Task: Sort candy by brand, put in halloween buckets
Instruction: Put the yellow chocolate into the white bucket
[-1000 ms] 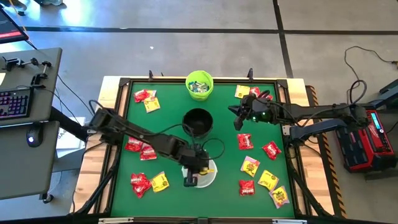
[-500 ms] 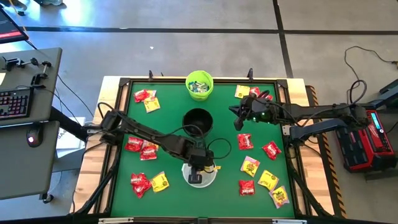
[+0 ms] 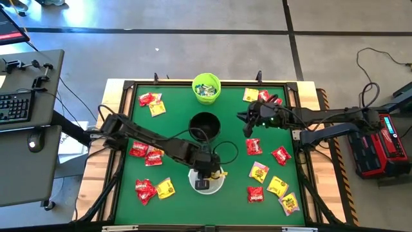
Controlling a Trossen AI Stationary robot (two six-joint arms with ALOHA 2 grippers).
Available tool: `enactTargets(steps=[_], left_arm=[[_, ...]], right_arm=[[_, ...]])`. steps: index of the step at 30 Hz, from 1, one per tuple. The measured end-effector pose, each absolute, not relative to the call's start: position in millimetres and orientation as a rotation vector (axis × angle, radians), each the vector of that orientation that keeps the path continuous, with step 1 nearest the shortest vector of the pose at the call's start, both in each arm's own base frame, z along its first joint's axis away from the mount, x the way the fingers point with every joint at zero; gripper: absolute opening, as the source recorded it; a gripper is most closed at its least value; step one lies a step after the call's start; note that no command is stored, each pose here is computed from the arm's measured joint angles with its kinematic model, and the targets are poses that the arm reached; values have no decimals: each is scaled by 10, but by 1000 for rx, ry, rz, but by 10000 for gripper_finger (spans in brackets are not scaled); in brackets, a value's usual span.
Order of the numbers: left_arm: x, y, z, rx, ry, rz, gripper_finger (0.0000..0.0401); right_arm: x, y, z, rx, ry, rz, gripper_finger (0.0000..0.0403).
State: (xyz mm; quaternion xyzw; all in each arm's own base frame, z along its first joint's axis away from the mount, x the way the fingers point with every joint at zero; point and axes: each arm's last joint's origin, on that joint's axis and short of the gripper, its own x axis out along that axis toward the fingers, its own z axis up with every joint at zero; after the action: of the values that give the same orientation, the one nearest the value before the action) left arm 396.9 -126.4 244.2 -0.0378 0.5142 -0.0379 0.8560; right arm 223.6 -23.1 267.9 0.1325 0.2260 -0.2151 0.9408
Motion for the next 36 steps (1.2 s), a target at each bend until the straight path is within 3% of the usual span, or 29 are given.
enactTargets(steps=[4,11,16,22,28,36], left_arm=[[3854,-1280,2729,-57,990,-48,80],[3578,-1288,3064,-59,848,-50,9],[3414,-1266,3118,-103,718,-92,5],[3247,-1215,3088,-215,553,-154,1],[3079,-1183,3095,-281,526,-154,0],[2903,-1259,3154,-304,483,-199,0]], right_arm=[[2191,-109,2655,334,508,-403,87],[2022,293,2486,426,731,-343,152],[1853,591,2351,479,901,-347,181],[1758,824,2086,446,1152,-404,204],[1954,1000,1912,514,1182,-326,217],[2076,1101,1616,429,1302,-293,206]])
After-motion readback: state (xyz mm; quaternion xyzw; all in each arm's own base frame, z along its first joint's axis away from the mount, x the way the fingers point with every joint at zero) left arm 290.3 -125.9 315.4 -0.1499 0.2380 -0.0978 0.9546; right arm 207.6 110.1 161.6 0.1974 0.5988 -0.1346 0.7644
